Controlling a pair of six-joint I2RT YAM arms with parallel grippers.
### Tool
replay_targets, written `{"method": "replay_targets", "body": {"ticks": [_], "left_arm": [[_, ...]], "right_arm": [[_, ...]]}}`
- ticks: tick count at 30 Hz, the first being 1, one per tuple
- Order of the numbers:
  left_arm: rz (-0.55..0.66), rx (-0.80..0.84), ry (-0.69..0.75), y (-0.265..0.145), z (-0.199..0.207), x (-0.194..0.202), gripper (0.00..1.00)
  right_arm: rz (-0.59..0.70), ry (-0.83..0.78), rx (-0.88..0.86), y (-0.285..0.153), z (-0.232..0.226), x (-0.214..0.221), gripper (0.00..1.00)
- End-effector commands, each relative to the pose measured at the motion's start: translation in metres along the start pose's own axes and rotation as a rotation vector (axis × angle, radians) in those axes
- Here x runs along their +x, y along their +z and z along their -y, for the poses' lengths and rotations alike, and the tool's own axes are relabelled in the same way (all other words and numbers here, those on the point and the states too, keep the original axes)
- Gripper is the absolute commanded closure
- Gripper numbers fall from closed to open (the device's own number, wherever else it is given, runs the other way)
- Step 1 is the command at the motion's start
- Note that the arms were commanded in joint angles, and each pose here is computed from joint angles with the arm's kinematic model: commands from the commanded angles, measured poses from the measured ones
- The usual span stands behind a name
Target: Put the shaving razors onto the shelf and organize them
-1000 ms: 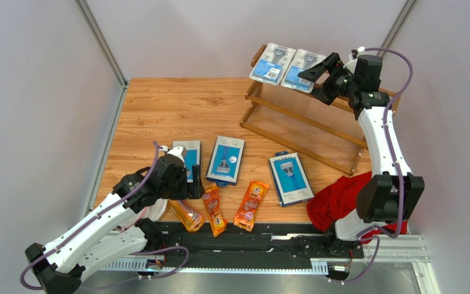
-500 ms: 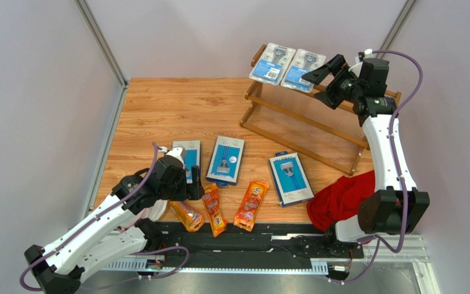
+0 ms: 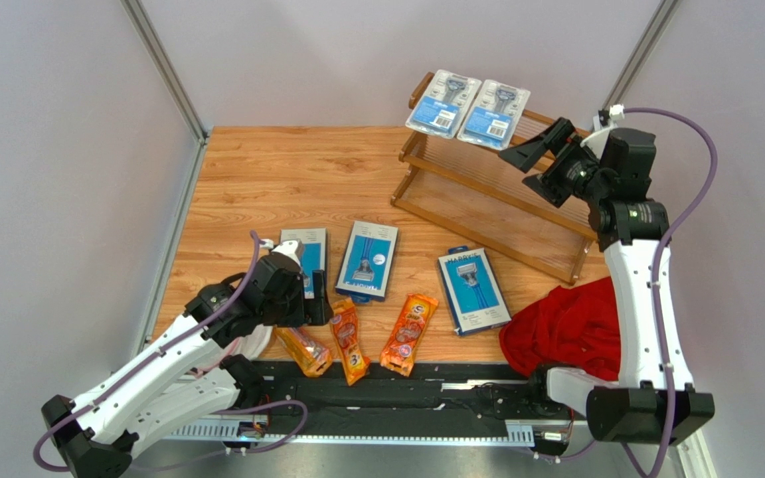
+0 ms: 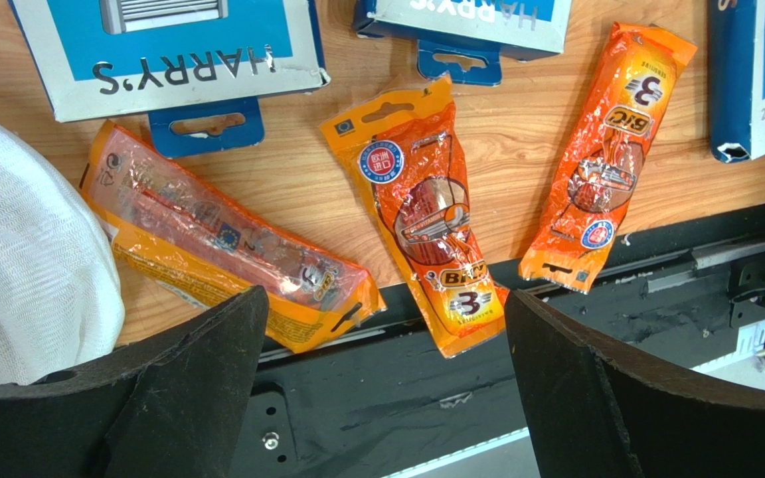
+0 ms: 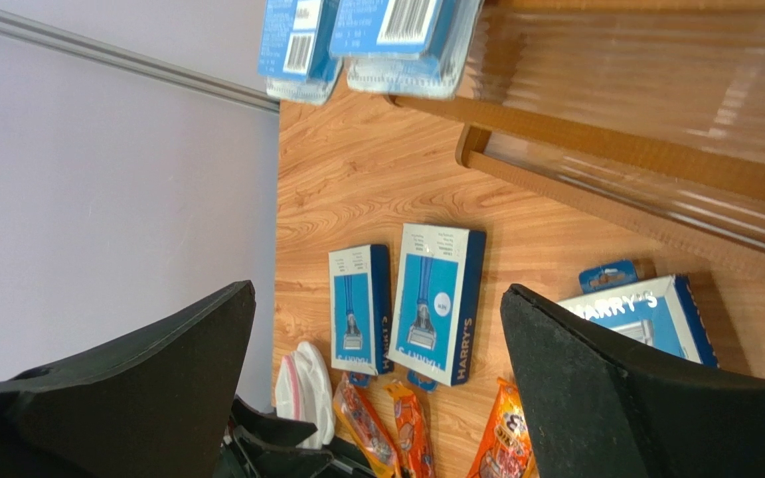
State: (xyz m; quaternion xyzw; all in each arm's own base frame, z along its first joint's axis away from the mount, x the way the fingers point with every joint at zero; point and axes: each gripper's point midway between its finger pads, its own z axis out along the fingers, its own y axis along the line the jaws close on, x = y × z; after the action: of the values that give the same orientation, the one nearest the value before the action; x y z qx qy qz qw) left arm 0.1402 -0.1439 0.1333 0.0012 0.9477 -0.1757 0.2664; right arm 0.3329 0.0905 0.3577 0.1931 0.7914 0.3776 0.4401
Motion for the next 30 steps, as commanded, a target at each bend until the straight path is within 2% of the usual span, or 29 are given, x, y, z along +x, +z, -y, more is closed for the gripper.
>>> {"method": "replay_targets", "body": {"ticks": [1, 12, 20, 30], "left_arm": [[-0.005, 0.024, -0.032, 0.003, 0.007, -0.002, 0.03], [-0.094, 0.032, -0.062, 0.025, 0.015, 0.012, 0.04], [-0.171, 0.020, -0.058, 0.043, 0.021, 0.020, 0.06], [-0.243, 0.040, -0.069, 0.063, 0.033, 0.027, 0.09]], "right_arm": [[-0.017, -0.038, -0.018, -0.025, 0.000, 0.022, 0.02], [-0.135, -0.041, -0.006, -0.046, 0.028, 0.092, 0.04], [-0.284, -0.050, 0.013, -0.045, 0.044, 0.168, 0.05], [-0.385, -0.077, -0.008, -0.039, 0.039, 0.225, 0.07]]}}
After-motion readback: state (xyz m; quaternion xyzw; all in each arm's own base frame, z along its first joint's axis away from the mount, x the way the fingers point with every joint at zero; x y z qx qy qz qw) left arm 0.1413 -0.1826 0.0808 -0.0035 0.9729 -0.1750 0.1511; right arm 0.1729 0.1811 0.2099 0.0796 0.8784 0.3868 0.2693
